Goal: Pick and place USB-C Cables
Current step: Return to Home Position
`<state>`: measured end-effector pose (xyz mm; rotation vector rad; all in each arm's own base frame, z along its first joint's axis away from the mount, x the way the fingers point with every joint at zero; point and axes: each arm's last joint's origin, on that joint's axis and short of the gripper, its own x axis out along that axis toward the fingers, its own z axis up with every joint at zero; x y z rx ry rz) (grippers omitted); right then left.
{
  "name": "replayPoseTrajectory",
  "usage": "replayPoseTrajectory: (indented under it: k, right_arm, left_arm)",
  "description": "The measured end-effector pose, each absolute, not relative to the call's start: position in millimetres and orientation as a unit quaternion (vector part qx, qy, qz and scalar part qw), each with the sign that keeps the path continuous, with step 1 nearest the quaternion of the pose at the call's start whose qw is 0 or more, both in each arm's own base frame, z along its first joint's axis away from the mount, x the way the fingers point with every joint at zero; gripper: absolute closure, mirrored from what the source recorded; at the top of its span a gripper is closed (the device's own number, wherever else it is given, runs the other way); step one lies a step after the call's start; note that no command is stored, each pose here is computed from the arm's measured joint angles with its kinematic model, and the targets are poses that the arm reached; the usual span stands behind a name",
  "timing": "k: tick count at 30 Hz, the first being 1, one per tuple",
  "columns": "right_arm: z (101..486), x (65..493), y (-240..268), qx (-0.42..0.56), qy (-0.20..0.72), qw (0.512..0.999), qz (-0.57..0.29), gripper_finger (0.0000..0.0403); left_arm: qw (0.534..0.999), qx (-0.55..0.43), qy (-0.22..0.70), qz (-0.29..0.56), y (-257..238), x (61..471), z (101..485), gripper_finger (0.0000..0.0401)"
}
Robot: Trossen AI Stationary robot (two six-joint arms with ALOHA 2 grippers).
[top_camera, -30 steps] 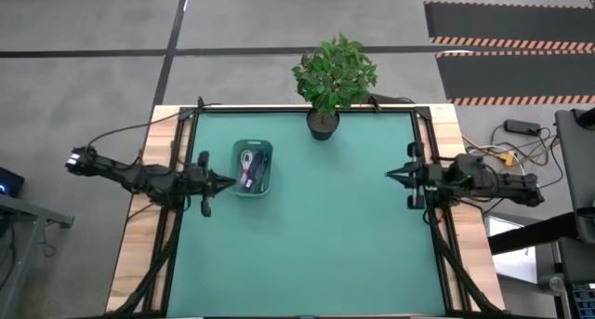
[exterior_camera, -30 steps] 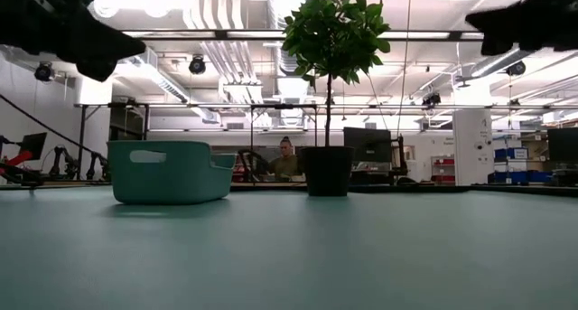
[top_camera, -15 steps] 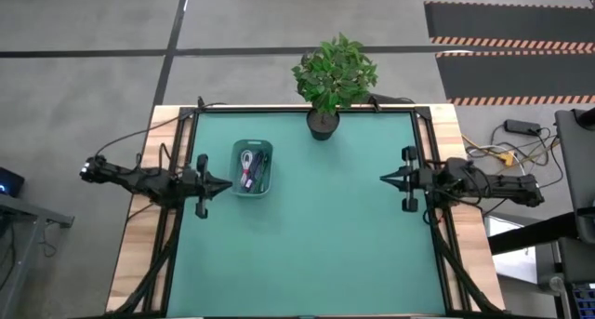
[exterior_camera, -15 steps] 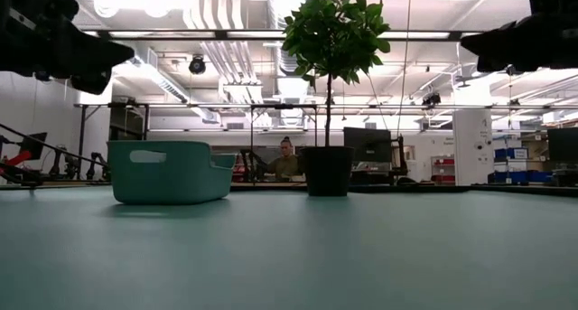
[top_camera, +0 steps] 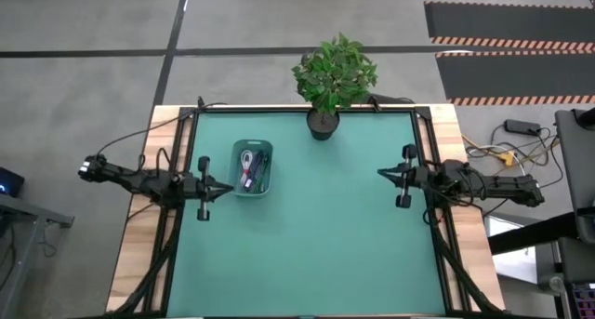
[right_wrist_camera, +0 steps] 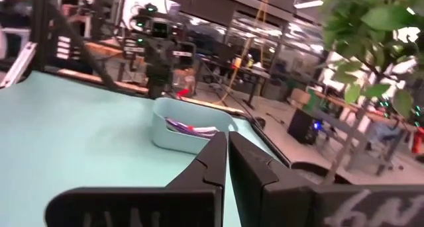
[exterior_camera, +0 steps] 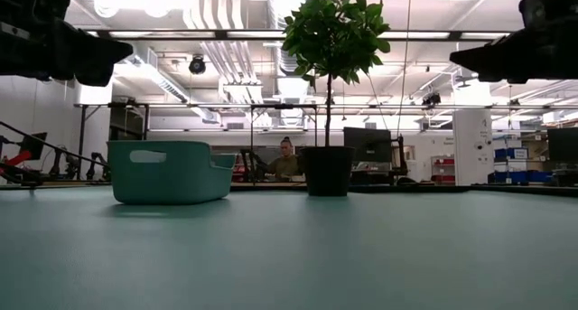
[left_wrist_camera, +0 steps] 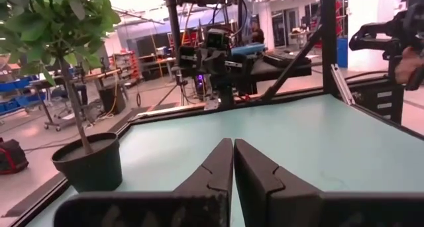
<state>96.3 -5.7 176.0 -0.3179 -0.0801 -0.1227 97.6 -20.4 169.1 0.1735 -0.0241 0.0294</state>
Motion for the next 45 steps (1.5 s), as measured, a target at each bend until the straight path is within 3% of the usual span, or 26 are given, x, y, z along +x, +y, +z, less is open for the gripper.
replayPoseTrajectory:
  k: [45]
  right_arm:
    - [172.7, 98.7, -6.3, -0.146, -0.021, 0.987, -0.067, 0.0394]
  left_arm:
    - [0.996, 0.085, -0.013, 0.016, -20.3, 97.7, 169.1, 0.0401]
